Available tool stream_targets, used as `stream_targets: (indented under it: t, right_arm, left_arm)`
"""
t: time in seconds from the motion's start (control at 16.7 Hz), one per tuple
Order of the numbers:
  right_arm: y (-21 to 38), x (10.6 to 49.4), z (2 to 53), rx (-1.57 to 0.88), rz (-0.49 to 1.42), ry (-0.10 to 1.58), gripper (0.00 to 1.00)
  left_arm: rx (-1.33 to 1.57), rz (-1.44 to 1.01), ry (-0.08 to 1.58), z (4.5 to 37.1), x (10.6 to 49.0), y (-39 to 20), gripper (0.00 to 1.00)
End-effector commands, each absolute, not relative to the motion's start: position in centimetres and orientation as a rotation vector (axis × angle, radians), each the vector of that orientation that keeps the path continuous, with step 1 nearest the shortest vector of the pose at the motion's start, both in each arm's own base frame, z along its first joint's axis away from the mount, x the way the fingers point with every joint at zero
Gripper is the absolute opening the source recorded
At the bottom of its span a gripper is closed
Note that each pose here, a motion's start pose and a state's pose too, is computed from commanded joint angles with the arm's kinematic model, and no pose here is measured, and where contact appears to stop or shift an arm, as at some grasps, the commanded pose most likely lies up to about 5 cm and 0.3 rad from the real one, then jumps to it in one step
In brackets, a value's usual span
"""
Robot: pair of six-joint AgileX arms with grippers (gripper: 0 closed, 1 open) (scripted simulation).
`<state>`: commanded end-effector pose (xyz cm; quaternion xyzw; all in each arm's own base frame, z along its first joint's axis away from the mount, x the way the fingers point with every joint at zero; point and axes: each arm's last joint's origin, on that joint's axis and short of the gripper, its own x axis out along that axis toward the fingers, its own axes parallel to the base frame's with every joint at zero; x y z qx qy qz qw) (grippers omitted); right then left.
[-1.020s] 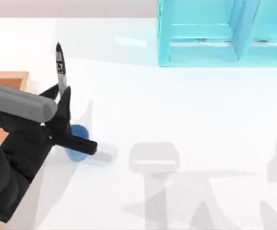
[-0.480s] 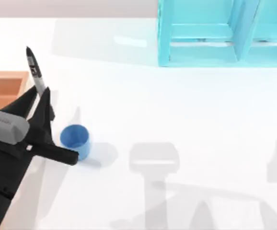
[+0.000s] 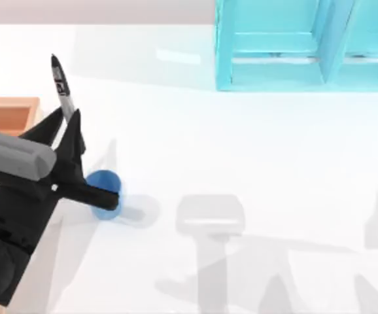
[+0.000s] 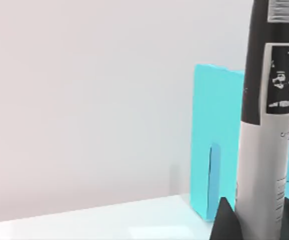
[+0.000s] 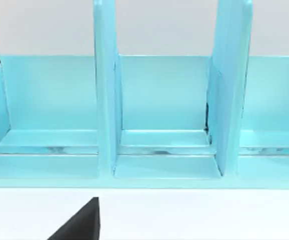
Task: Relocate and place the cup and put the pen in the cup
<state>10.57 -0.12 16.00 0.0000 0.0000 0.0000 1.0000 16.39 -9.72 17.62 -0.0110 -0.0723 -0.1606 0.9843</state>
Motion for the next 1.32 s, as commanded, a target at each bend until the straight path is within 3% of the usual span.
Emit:
stream_targets:
  t: [0.54,1.32]
  right_arm:
    - [-0.1,10.6,16.0,0.000,0.000,0.000,1.00]
    - [-0.1,10.6,16.0,0.000,0.000,0.000,1.00]
  left_arm:
    - [-0.024,-0.320,-0.148,16.7,18.4,-10.1,0.00]
    - [-0.024,-0.320,-0.148,16.7,18.4,-10.1,0.98]
